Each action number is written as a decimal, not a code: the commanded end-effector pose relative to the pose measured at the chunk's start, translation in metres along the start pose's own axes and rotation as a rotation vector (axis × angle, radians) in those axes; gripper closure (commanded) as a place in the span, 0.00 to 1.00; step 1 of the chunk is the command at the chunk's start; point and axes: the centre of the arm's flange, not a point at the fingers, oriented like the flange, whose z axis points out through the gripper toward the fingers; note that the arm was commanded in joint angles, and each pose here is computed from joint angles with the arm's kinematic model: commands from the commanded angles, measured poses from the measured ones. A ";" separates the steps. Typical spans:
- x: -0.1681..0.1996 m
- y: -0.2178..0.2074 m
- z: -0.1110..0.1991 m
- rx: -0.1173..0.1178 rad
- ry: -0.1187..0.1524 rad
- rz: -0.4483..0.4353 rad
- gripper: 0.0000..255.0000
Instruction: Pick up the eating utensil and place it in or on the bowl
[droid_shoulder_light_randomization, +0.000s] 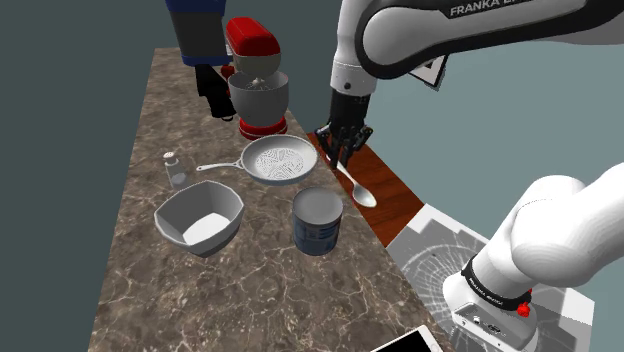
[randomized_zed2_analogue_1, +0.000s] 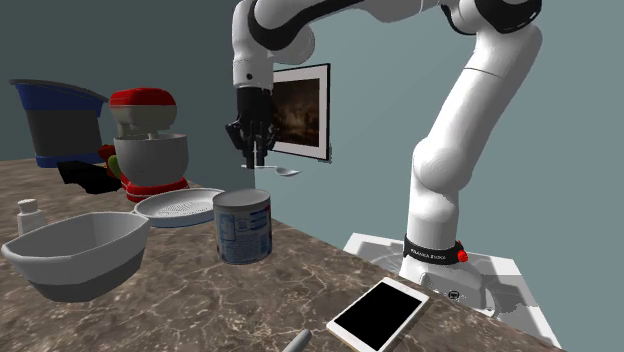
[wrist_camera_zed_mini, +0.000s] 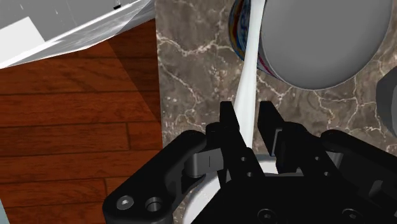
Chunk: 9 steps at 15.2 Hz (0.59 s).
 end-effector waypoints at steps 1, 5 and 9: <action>-0.001 0.000 -0.010 0.000 0.000 0.000 1.00; 0.008 -0.039 -0.011 0.000 0.000 0.000 1.00; 0.022 -0.090 -0.009 0.000 0.000 0.000 1.00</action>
